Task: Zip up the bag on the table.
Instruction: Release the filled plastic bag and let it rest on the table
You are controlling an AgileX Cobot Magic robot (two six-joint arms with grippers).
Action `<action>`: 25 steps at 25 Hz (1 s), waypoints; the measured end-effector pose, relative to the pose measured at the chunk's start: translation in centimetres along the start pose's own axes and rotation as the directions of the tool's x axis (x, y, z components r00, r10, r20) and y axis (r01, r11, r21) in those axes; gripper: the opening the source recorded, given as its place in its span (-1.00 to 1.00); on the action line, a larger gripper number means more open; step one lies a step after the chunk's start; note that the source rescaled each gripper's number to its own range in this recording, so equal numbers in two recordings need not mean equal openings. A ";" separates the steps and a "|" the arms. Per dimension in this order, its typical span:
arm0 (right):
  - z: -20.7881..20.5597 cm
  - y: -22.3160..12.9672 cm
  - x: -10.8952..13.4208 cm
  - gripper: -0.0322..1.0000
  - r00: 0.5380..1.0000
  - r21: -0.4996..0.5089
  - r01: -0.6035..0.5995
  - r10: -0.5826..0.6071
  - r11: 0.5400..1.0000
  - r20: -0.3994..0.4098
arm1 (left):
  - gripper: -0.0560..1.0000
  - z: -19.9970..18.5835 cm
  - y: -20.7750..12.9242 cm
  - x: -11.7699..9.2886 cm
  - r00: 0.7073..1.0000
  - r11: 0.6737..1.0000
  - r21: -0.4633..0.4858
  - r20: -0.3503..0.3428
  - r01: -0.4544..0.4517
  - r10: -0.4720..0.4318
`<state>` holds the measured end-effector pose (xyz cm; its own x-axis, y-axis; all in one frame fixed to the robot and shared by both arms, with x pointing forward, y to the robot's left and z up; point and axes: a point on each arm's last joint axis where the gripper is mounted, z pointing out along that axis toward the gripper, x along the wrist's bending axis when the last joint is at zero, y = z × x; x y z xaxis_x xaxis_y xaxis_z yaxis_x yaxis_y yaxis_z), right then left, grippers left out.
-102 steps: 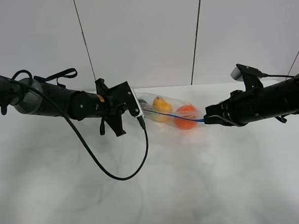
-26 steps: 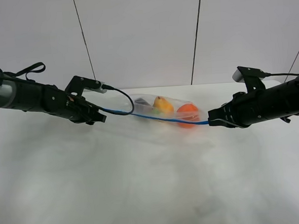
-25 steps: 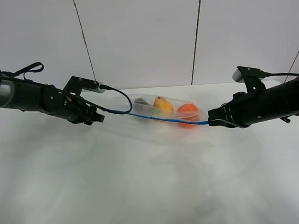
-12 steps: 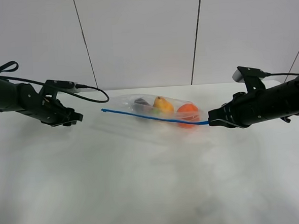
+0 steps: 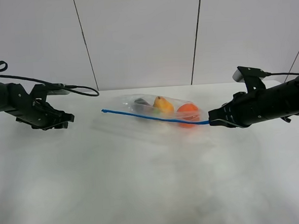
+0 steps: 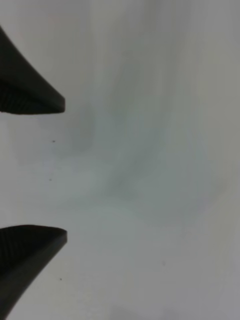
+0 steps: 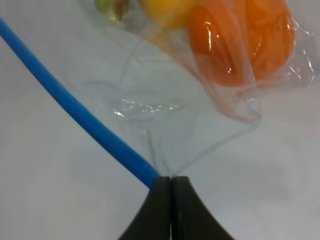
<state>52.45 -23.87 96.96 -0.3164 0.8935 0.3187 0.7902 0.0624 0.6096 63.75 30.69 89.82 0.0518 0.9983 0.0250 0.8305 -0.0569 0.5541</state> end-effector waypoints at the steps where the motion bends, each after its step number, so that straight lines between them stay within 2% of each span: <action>1: 0.0 0.0 0.0 -0.94 1.000 -0.001 0.000 0.000 1.000 0.001 | 0.45 -0.1 0.1 0.0 1.000 1.000 0.004 0.001 0.010 -0.010; 18: 0.0 0.0 0.0 -0.94 1.000 0.000 0.002 -0.002 1.000 0.002 | 0.45 -1.1 1.6 -0.1 0.999 0.990 0.141 0.030 0.021 -0.025; 25: 0.0 0.0 0.0 -0.94 1.000 0.001 0.003 -0.003 1.000 0.003 | 0.45 -3.4 2.7 -0.1 0.999 0.995 0.099 0.031 0.015 -0.018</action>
<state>52.45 -23.90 96.95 -0.3178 0.8944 0.3147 0.7894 0.0657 0.6103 64.14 30.47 94.17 0.0536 0.9985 -0.0107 0.8821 -0.0423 0.4691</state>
